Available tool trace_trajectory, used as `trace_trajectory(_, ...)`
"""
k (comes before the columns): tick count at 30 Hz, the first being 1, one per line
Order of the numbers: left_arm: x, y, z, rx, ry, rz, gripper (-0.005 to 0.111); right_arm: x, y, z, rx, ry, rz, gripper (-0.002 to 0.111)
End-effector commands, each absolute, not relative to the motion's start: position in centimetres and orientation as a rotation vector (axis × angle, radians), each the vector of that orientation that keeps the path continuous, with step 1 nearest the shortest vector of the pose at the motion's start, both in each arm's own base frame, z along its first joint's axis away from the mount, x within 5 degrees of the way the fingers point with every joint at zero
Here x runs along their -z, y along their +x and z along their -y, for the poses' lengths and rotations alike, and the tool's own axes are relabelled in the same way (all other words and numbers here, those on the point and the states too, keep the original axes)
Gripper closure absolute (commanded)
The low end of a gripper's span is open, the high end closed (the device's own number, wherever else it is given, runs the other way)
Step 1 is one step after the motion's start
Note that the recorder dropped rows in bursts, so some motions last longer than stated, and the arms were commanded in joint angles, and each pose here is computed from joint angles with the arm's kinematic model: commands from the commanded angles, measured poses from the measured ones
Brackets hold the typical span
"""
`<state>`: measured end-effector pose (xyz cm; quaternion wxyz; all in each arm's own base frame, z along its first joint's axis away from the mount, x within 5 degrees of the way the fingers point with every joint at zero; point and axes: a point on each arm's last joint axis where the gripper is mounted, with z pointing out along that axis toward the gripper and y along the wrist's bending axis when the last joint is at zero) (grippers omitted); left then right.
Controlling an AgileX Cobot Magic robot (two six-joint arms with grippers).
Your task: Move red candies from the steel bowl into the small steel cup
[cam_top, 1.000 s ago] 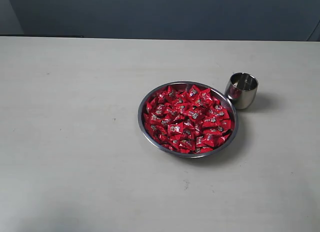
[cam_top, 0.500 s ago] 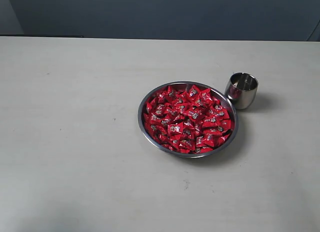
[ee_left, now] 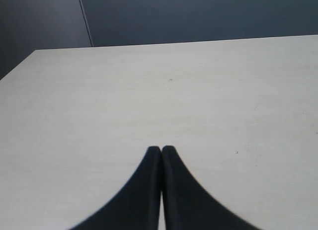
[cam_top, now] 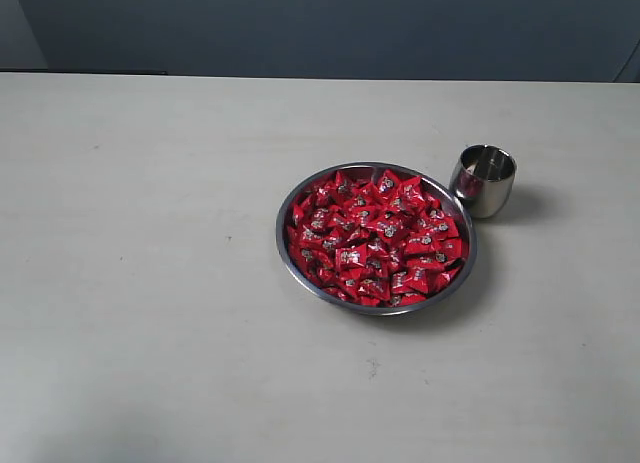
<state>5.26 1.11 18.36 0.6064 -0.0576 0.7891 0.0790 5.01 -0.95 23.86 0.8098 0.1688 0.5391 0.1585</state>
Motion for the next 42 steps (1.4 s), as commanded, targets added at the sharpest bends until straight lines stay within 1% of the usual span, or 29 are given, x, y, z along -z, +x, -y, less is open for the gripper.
trace_trajectory(1, -18.3, 5.3, -1.1, -0.179, -0.126, -1.817, 0.106, -24.7, 4.5, 1.4, -0.392, 0.423, -1.017, 0.109)
trace_trajectory(3, -18.3, 5.3, -1.1, -0.179, -0.126, -1.817, 0.106, -24.7, 4.6, 1.3, -0.436, 0.446, -1.051, 0.109)
trace_trajectory(6, -18.3, 5.3, -1.1, -0.179, -0.126, -1.817, 0.106, -25.5, 4.7, 0.8, -0.443, 0.411, -1.136, 0.109)
trace_trajectory(9, -18.3, 5.3, -1.1, -0.179, -0.126, -1.817, 0.106, -27.9, 5.3, 0.5, -0.382, 0.338, -1.203, 0.109)
trace_trajectory(13, -18.3, 5.3, -1.1, -0.179, -0.126, -1.817, 0.106, -32.0, 8.6, -0.2, -0.249, 0.197, -1.459, 0.109)
trace_trajectory(15, -18.3, 5.3, -1.1, -0.179, -0.126, -1.817, 0.106, -33.1, 10.4, -0.7, -0.246, 0.131, -1.511, 0.109)
trace_trajectory(18, -18.3, 5.3, -1.1, -0.179, -0.126, -1.817, 0.106, -33.6, 13.2, -2.5, -0.264, -0.033, -1.594, 0.109)
trace_trajectory(20, -18.3, 5.3, -1.1, -0.179, -0.126, -1.817, 0.106, -32.9, 15.5, -4.8, -0.304, -0.161, -1.698, 0.109)
trace_trajectory(24, -18.3, 5.3, -1.1, -0.179, -0.126, -1.817, 0.106, -30.0, 19.3, -9.7, -0.355, -0.37, -1.941, 0.109)
trace_trajectory(27, -18.3, 5.3, -1.1, -0.179, -0.126, -1.817, 0.106, -27.8, 21.5, -12.4, -0.328, -0.486, -2.111, 0.109)
trace_trajectory(30, -18.3, 5.3, -1.1, -0.179, -0.126, -1.817, 0.106, -25.6, 23.3, -14.0, -0.234, -0.63, -2.287, 0.109)
trace_trajectory(33, -18.3, 5.3, -1.1, -0.179, -0.126, -1.817, 0.106, -24.2, 24.6, -15.1, -0.184, -0.793, -2.419, 0.109)
trace_trajectory(35, -18.3, 5.3, -1.1, -0.179, -0.126, -1.817, 0.106, -23.4, 25.0, -16.0, -0.216, -0.927, -2.502, 0.109)
trace_trajectory(38, -18.3, 5.3, -1.1, -0.179, -0.126, -1.817, 0.106, -22.7, 25.4, -17.8, -0.386, -1.057, -2.54, 0.109)
trace_trajectory(40, -18.3, 5.3, -1.1, -0.179, -0.126, -1.817, 0.106, -22.5, 25.8, -18.5, -0.426, -1.133, -2.527, 0.109)
trace_trajectory(42, -18.3, 5.3, -1.1, -0.179, -0.126, -1.817, 0.106, -22.2, 26.5, -18.8, -0.408, -1.156, -2.527, 0.109)
